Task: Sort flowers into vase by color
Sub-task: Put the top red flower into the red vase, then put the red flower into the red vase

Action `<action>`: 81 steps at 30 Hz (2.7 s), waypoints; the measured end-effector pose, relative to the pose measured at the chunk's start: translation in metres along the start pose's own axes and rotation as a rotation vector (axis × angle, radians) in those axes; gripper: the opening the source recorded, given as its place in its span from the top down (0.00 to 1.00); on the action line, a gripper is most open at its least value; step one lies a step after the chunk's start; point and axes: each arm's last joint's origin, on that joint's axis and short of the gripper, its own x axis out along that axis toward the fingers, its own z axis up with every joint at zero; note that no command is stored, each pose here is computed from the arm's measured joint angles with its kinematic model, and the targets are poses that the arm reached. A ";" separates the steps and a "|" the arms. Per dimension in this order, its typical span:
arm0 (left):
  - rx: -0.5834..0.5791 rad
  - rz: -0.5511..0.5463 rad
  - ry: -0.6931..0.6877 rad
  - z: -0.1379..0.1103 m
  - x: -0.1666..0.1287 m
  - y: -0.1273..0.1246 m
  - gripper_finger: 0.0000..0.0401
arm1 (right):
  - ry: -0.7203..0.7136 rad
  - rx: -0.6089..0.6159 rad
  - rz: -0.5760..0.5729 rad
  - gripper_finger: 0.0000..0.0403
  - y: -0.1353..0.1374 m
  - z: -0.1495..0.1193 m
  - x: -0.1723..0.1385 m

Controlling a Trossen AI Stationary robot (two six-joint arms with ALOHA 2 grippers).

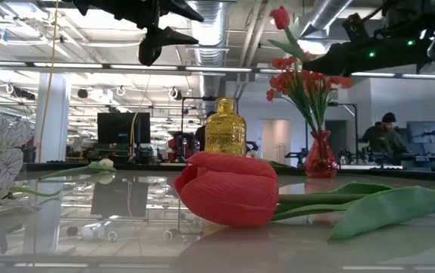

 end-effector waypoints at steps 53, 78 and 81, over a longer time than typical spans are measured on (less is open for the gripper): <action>0.171 -0.200 0.134 -0.005 -0.001 -0.006 0.55 | 1.104 0.414 0.424 0.58 0.017 0.081 -0.041; 0.277 -0.229 0.195 -0.018 -0.001 -0.015 0.55 | 1.102 0.568 0.932 0.68 0.142 0.137 -0.066; 0.302 -0.241 0.199 -0.021 -0.001 -0.018 0.55 | 1.050 0.483 1.013 0.69 0.175 0.135 -0.070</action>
